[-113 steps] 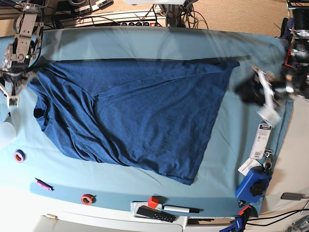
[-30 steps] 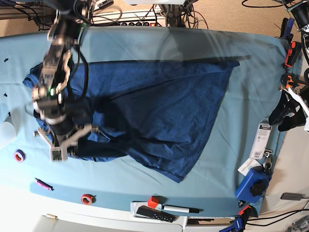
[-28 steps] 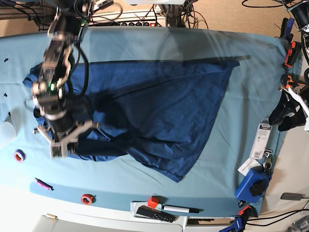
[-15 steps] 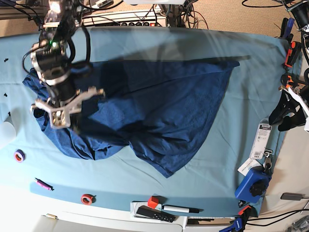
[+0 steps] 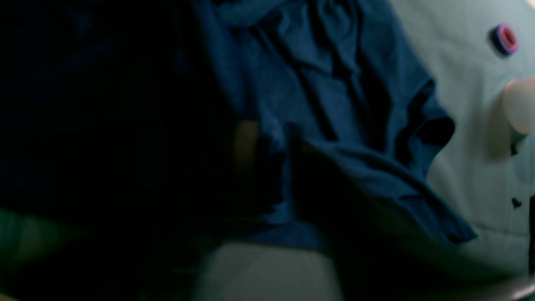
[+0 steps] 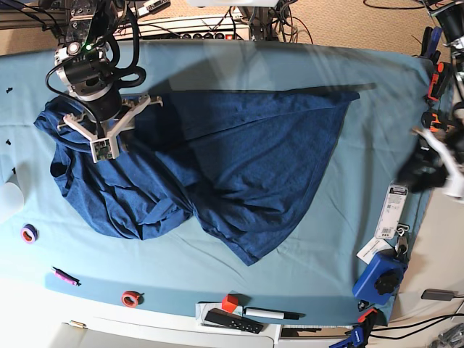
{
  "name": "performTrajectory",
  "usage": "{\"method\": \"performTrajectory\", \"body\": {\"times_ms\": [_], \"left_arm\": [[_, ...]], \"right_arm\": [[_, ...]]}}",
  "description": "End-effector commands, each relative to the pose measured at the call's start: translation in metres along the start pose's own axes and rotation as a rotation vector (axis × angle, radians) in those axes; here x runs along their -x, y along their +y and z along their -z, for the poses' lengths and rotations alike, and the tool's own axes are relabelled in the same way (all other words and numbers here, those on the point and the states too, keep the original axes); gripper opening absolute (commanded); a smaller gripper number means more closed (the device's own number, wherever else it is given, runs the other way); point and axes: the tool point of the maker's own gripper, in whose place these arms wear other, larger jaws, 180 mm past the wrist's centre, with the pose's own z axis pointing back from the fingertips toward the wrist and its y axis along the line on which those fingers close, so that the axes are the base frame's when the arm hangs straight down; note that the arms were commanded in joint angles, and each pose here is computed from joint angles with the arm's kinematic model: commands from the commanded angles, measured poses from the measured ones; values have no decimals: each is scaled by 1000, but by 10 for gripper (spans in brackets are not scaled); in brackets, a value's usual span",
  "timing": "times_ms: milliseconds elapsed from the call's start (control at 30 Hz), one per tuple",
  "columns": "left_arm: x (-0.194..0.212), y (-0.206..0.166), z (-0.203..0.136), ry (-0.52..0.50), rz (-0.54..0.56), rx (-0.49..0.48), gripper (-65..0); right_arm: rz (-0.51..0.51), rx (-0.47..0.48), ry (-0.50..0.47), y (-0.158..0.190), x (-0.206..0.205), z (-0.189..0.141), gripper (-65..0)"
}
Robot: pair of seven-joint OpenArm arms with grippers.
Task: Layout the t-shirt on the table in an organized manner, then fold the t-shirt properly
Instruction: 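Release the fabric and move both grippers over the shirt middle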
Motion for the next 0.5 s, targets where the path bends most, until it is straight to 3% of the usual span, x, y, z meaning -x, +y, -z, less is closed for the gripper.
{"method": "performTrajectory", "body": {"times_ms": [0,133,267,467], "left_arm": [[-10,-7,5,-18,39,27,-381],[10,-40,45,61,137,101,-381],[16,-59,77,93,179,104,-381],[-12,-92,110,27,213,165,-381]], "right_arm": [[-8,5,-79,-2,-17,-3,-349],[7,18,-185,-5,-39,-5,-344],[43,31,-242,-8,-54,-1,-344],[199,-34,-142,2,-34,66,-344]]}}
